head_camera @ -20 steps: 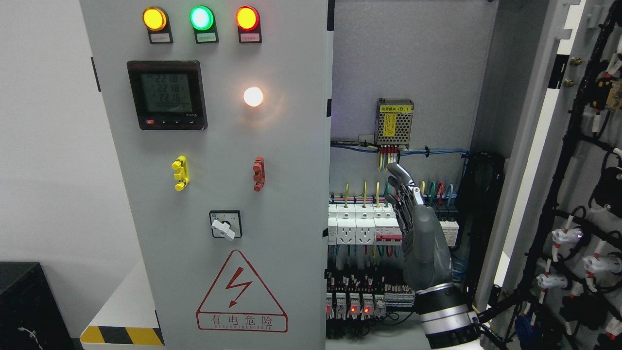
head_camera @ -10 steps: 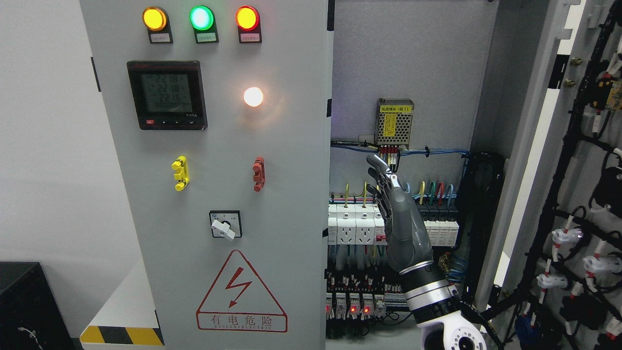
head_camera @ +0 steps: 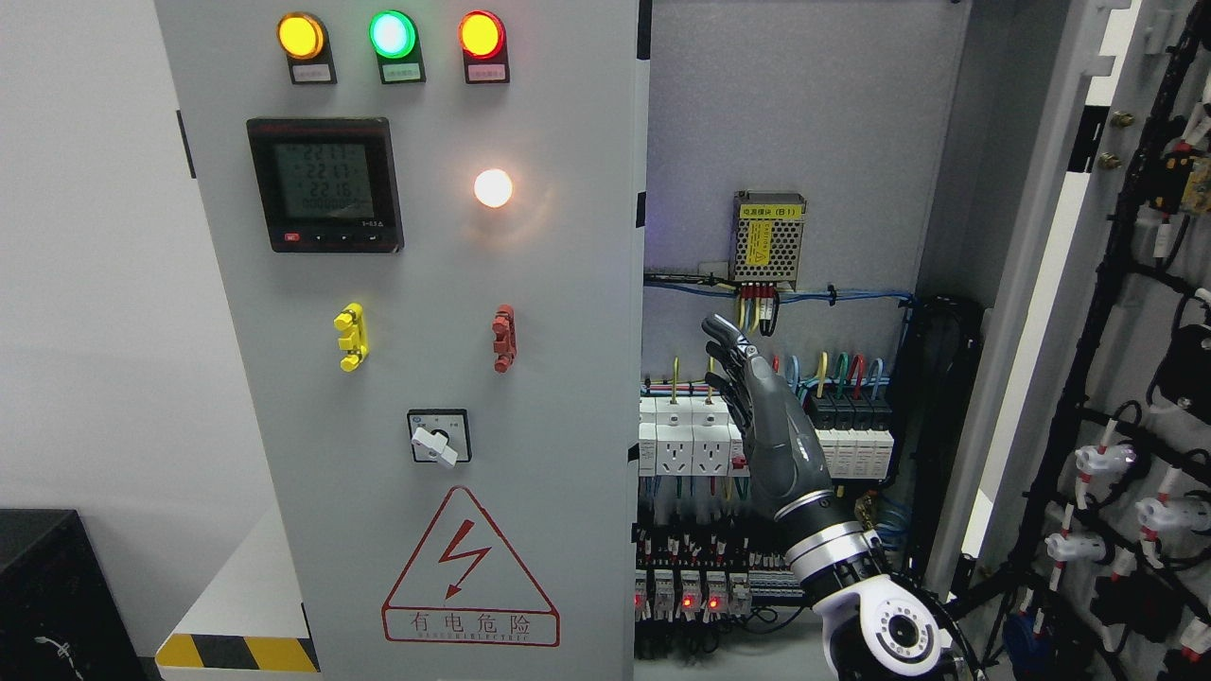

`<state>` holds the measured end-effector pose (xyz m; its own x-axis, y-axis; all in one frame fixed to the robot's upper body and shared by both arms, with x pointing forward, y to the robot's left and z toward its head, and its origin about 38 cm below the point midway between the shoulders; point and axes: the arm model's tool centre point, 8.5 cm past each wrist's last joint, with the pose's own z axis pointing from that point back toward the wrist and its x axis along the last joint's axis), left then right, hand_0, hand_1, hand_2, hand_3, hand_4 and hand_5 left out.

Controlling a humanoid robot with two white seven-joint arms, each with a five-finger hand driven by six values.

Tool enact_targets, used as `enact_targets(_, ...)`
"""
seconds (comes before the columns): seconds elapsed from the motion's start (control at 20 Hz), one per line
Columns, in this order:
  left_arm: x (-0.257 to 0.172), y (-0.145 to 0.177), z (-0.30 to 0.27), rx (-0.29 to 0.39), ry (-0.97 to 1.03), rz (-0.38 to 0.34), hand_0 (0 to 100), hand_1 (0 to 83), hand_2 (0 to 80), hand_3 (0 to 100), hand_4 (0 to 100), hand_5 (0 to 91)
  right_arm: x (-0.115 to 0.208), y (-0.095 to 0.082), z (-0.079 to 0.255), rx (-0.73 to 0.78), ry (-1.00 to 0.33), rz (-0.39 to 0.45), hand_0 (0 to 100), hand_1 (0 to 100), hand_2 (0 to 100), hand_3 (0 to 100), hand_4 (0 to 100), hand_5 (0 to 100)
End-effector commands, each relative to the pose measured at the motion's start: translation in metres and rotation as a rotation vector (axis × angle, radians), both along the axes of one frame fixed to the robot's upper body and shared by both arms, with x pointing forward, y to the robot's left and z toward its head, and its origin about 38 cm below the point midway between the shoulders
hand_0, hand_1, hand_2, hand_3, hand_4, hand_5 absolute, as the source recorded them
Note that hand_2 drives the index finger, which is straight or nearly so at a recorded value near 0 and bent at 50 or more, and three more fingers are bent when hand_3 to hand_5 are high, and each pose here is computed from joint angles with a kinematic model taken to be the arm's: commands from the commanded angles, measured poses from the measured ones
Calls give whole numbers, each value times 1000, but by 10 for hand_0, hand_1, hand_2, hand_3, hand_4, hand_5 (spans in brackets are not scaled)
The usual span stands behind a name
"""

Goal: Open door with both hands
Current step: 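Raise the right hand to the inner edge of the indicator-light door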

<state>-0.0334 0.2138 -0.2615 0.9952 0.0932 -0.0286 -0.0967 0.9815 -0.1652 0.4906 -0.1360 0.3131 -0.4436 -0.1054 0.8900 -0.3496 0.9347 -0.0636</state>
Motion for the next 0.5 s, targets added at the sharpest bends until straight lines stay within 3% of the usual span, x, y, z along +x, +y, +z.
enact_targets(0.0,1,-24,0,-38,-2,-29,0,0,0,0,0,0,14,-4,-14,-11,82,18,0,0,0,0,0,0)
enact_targets(0.15,1,-24,0,-38,-2,-27,0,0,0,0,0,0,13,3,-9,-38,76,85,0,0,0,0,0,0)
enact_targets(0.45,1,-24,0,-38,-2,-27,0,0,0,0,0,0,14,4,3,-44,78,97,0,0,0,0,0,0)
